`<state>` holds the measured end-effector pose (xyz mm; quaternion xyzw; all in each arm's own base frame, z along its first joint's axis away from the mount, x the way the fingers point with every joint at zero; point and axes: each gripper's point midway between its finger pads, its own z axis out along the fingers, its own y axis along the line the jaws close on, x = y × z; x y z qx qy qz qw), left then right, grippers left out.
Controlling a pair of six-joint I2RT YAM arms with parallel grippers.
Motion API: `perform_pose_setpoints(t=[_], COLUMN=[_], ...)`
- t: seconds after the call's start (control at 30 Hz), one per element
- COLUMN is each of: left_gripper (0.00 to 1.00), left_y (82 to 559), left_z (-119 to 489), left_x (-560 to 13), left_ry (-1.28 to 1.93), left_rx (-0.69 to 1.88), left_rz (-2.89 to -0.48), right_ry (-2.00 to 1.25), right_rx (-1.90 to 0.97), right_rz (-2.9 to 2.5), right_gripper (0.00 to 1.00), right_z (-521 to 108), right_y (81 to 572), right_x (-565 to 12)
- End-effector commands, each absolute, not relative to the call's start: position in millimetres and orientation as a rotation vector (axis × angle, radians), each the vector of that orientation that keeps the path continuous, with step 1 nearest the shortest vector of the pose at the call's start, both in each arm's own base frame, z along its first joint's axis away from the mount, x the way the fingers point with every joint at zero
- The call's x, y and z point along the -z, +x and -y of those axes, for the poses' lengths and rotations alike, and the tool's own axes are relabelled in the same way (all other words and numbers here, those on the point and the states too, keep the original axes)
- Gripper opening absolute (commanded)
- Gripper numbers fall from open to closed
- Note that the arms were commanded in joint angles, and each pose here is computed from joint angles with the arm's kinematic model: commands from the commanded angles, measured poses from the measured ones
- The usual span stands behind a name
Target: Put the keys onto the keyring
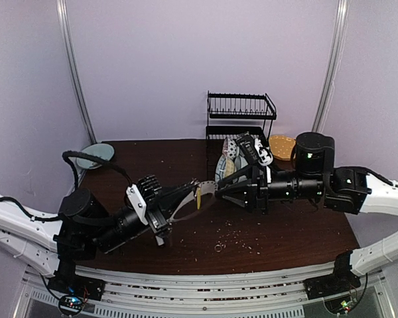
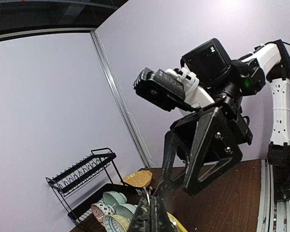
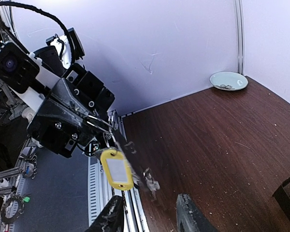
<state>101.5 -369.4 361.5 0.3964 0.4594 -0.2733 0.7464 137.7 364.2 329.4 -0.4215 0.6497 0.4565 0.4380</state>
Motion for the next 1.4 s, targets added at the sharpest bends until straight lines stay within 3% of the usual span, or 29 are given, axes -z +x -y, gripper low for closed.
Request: perform_pose_setpoints(t=[0.0, 0.47, 1.07, 1.2, 1.37], left_gripper=[0.0, 0.0, 0.0, 0.0, 0.0], left_y=[95.5, 88.6, 72.9, 70.5, 69.1], left_z=[364.4, 387.7, 400.1, 403.9, 407.1], left_x=[-404.1, -428.6, -431.7, -429.7, -427.9], left_ry=[0.77, 0.771, 0.777, 0.789, 0.813], left_rx=[0.66, 0.727, 0.904, 0.921, 0.919], left_rz=[-0.904, -0.858, -0.843, -0.841, -0.845], right_ry=[-1.082, -1.06, -1.118, -1.223, -1.439], right_rx=[-1.117, -1.054, -1.106, -1.037, -1.035], right_rz=[-1.566, -1.477, -1.3, -1.312, -1.162], right_gripper=[0.4, 0.41, 0.45, 0.45, 0.46], right_z=[-345.9, -308.9, -296.8, -307.4, -302.7], right_y=[132.8, 147.5, 122.6, 127.8, 97.8], right_x=[-345.6, -381.8, -411.0, -399.0, -410.0])
